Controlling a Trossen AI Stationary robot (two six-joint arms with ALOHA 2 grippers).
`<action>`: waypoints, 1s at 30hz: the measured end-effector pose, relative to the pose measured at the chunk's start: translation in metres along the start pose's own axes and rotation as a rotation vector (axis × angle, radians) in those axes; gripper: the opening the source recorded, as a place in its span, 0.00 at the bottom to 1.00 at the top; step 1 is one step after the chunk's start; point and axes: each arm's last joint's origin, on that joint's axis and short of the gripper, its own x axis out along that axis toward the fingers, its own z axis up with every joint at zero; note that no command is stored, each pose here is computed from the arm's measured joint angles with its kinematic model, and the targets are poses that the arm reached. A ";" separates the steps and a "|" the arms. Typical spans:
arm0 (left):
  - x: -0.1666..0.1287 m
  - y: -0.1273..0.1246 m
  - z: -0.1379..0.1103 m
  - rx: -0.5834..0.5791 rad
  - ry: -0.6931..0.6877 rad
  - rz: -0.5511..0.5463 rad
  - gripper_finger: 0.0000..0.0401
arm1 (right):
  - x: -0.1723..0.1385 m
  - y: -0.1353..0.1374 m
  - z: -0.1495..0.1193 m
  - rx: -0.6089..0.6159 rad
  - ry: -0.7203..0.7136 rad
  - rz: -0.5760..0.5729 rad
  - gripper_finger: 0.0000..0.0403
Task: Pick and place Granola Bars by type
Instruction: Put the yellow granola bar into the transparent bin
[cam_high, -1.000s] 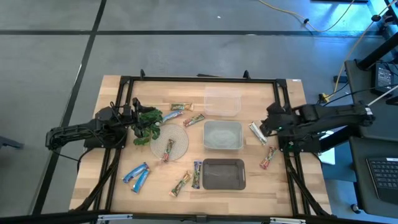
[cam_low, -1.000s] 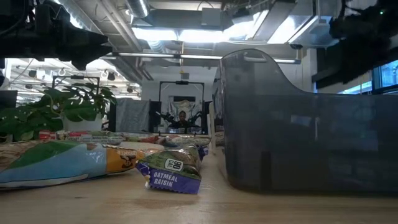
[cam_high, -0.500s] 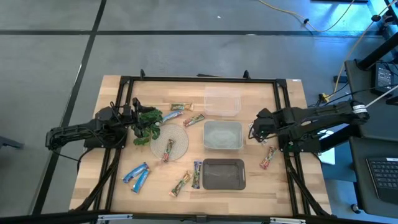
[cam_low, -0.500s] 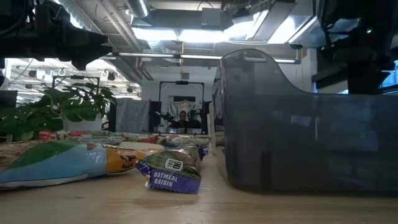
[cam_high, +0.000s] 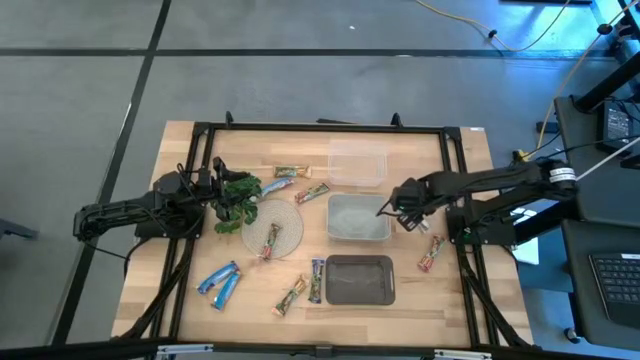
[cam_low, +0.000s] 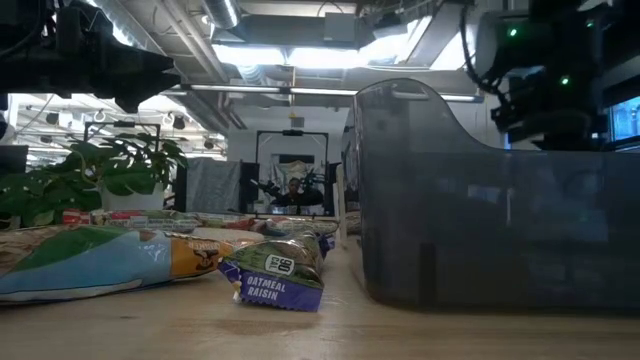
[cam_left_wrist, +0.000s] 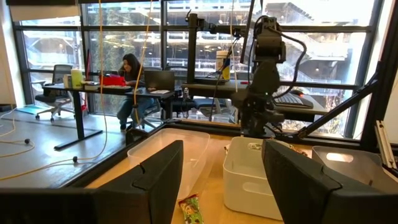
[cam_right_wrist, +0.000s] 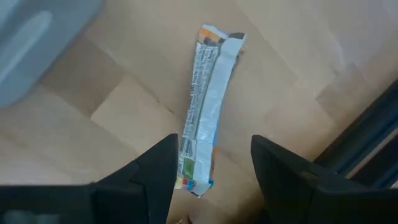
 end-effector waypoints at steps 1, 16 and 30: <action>0.000 0.000 0.000 0.000 0.000 0.000 0.53 | 0.002 0.000 0.002 0.000 0.010 -0.009 0.51; 0.000 0.000 0.000 0.000 0.000 0.000 0.53 | 0.028 0.007 0.019 -0.043 0.115 -0.026 0.51; 0.000 0.000 0.000 0.000 0.000 0.000 0.53 | 0.053 0.016 0.023 -0.078 0.240 -0.070 0.51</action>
